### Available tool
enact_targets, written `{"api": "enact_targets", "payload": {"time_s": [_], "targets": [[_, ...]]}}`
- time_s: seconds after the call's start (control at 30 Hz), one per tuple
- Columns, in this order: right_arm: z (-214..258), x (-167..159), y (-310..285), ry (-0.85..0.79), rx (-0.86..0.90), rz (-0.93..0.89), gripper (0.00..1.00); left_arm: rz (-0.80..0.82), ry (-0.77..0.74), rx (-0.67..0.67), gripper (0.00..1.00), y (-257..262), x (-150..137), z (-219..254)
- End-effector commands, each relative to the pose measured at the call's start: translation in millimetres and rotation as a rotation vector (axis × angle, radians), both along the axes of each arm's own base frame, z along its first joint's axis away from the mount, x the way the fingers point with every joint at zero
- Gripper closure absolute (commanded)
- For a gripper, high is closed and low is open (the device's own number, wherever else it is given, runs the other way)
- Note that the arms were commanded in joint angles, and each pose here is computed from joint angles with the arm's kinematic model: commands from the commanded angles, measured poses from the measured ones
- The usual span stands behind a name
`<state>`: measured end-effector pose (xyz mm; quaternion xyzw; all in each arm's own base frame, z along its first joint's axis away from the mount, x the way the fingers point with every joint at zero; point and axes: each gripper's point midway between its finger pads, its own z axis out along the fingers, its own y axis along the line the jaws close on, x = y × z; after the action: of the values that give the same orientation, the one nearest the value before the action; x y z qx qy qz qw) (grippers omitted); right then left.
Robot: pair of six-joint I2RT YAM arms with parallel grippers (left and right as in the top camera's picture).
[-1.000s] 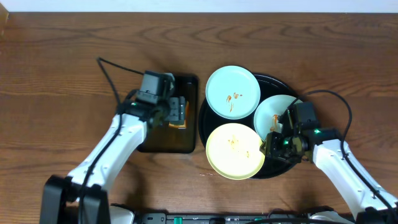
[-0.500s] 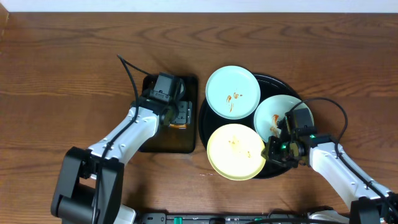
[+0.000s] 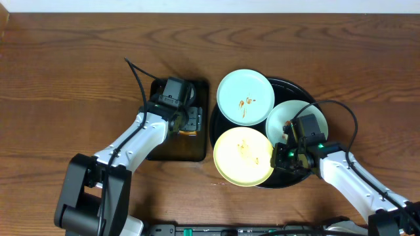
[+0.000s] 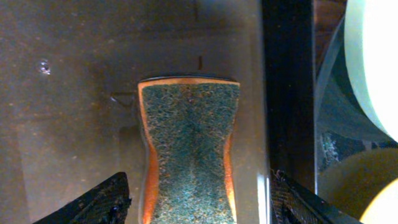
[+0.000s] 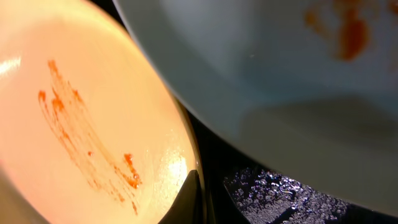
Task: Clean dirty plates on tray and stack at the side
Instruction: 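Grasp the orange-green sponge with the left gripper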
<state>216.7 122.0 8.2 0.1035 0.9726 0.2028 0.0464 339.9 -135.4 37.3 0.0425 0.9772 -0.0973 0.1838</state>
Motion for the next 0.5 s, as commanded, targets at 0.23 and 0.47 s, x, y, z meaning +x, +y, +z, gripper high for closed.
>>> {"api": "enact_targets", "payload": {"time_s": [0.23,0.47], "targets": [[-3,-1,-2,0.01,-0.017,-0.027,0.99,0.003,0.026,0.049,0.41,6,-2,-18],[-3,-1,-2,0.01,-0.017,-0.027,0.99,0.002,0.062,0.063,0.67,7,-5,-32]]}}
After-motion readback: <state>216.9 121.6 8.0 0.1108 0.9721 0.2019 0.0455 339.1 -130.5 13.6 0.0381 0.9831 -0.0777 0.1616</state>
